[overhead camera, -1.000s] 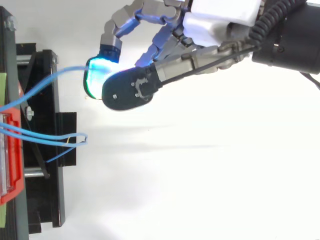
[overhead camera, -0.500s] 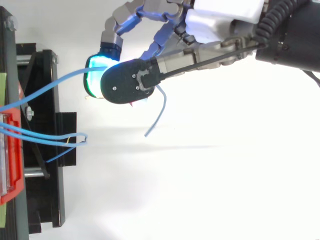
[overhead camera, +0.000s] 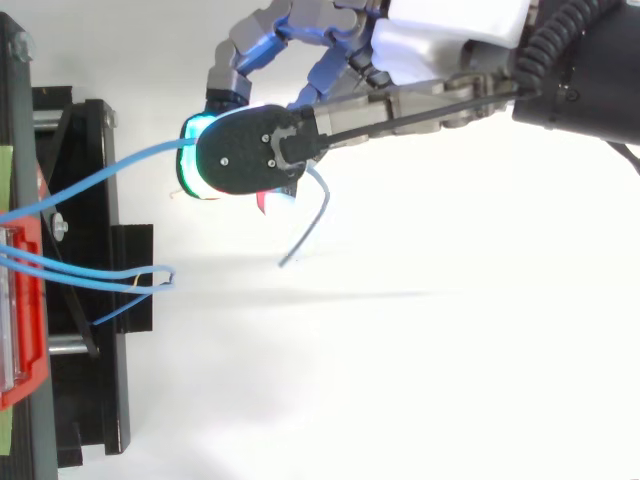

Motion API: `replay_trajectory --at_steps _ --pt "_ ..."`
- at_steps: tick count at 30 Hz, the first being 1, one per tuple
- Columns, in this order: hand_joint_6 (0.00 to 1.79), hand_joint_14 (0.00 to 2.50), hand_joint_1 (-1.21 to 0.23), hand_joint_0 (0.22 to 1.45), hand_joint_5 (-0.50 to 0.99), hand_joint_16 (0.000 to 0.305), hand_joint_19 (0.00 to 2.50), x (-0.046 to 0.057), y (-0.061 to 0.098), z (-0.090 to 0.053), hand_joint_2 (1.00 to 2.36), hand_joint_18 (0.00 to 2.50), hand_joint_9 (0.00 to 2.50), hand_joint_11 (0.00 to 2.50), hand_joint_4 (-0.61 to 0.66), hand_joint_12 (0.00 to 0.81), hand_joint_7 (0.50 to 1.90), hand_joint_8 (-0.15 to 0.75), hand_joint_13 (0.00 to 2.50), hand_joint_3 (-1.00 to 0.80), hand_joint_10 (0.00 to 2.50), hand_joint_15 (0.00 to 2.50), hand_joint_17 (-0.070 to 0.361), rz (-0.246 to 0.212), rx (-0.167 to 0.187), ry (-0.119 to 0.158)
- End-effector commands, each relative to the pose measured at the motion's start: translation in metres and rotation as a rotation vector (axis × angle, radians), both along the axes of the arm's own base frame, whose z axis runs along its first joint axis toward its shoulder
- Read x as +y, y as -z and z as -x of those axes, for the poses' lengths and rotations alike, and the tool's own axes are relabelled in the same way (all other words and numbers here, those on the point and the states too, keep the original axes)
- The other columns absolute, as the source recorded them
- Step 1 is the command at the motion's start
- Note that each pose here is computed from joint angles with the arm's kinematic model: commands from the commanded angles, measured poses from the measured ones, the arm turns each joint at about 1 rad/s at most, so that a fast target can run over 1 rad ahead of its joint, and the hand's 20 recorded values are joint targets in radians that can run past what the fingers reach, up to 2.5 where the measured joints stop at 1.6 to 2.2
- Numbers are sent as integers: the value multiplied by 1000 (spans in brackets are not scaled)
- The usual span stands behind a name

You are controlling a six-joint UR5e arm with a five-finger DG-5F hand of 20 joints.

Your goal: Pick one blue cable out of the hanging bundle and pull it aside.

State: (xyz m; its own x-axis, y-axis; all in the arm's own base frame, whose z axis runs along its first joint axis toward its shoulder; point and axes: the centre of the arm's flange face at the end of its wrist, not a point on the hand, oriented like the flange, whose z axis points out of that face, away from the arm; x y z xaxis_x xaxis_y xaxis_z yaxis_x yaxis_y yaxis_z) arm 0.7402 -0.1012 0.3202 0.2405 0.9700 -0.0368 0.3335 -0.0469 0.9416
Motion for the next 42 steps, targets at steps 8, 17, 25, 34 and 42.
replay_trajectory --at_steps 8,17,25,34,42 --pt "921 22 -674 570 -87 59 439 0 0 0 1009 811 1170 672 -85 321 864 270 971 -112 20 564 133 0 -2 1" --pt "906 22 -730 524 -56 63 401 -4 0 1 1211 904 1227 638 -244 333 927 285 1044 -70 20 564 143 -3 -1 6" --pt "900 22 -741 527 -51 63 395 -2 17 6 1222 903 1235 625 -241 332 962 281 1028 -56 21 556 142 0 36 3" --pt "901 20 -798 533 -46 62 384 1 41 9 1257 899 1229 634 -257 335 979 279 1014 -43 22 562 140 0 35 1" --pt "902 20 -795 529 -43 62 384 3 64 8 1265 905 1251 633 -263 334 977 278 1022 -31 18 584 139 -1 -11 -2"
